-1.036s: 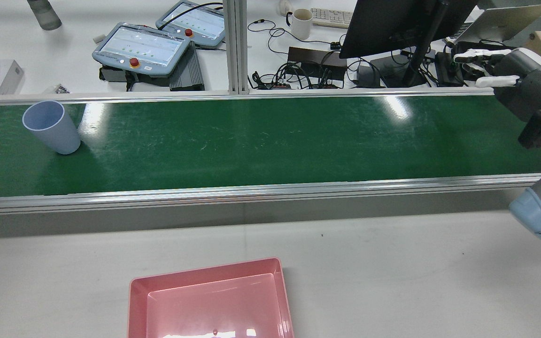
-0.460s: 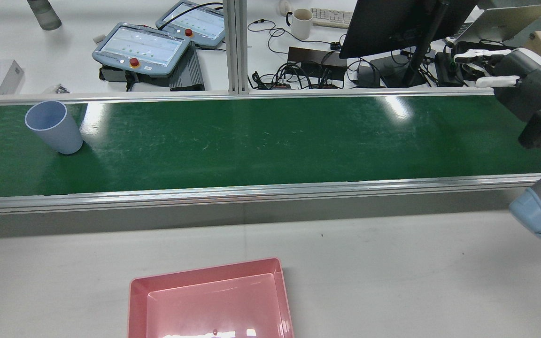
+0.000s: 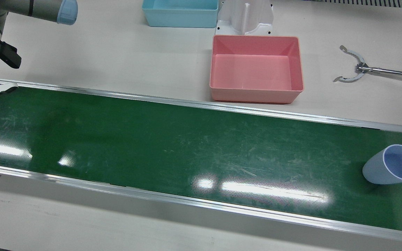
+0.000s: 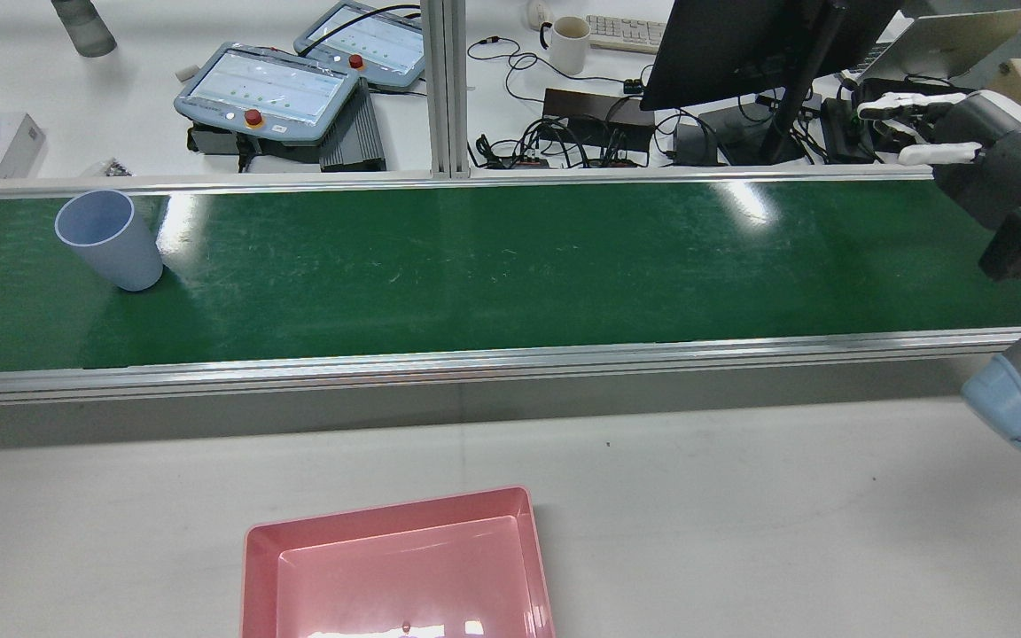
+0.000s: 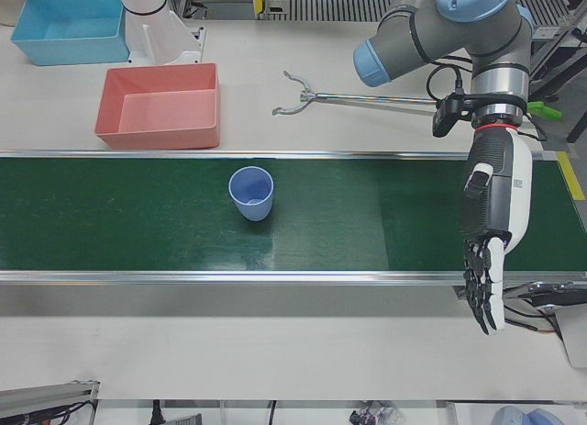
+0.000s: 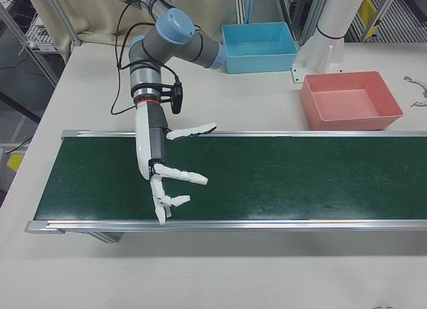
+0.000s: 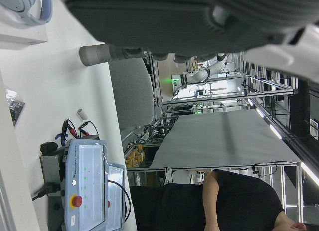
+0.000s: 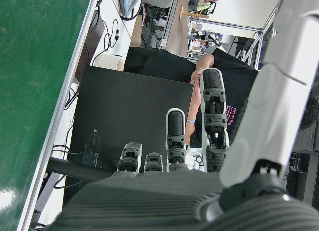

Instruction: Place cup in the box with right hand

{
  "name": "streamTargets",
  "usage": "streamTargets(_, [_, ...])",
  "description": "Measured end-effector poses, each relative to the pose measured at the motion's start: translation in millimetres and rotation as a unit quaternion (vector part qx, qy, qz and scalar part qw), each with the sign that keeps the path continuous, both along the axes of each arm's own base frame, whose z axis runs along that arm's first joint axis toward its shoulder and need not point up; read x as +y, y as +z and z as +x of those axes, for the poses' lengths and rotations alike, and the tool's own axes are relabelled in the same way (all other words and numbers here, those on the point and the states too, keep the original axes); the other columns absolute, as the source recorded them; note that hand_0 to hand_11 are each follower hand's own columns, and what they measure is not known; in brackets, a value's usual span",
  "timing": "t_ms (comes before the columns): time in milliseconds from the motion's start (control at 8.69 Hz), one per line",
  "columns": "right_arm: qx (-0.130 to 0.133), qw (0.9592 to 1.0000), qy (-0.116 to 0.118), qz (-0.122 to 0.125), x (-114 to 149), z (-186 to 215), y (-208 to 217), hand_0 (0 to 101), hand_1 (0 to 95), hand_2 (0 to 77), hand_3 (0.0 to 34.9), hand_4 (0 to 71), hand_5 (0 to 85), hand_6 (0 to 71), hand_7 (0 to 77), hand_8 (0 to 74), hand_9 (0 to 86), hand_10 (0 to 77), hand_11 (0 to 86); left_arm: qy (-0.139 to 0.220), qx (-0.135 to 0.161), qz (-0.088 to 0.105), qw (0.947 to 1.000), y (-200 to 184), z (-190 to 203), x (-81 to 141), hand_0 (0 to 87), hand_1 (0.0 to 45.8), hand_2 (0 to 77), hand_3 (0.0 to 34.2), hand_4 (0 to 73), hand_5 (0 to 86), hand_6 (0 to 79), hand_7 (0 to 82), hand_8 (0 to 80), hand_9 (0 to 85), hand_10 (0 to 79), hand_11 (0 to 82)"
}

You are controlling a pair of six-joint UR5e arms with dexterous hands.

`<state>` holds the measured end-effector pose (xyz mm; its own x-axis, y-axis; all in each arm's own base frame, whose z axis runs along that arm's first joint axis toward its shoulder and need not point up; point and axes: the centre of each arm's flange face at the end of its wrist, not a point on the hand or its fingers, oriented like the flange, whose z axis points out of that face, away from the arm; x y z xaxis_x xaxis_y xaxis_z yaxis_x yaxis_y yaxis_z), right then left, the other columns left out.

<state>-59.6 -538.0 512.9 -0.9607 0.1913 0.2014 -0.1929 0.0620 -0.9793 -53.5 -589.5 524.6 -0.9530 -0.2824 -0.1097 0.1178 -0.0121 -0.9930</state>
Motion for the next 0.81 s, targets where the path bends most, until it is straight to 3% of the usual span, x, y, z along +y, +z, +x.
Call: streamTargets(806, [0.000, 1.0000, 0.000, 0.000, 0.1, 0.3, 0.1, 56, 8.7, 0.5, 0.0, 41.5, 4.4, 10.9, 48.0, 1.1, 9.3, 7.1, 12.0, 0.000, 0.000, 0.000, 1.0000, 0.0, -0.1, 0.0, 0.0, 0.5, 0.5, 0.0, 0.0, 0.0, 0.0, 0.0, 0.0, 0.5, 0.0, 0.0])
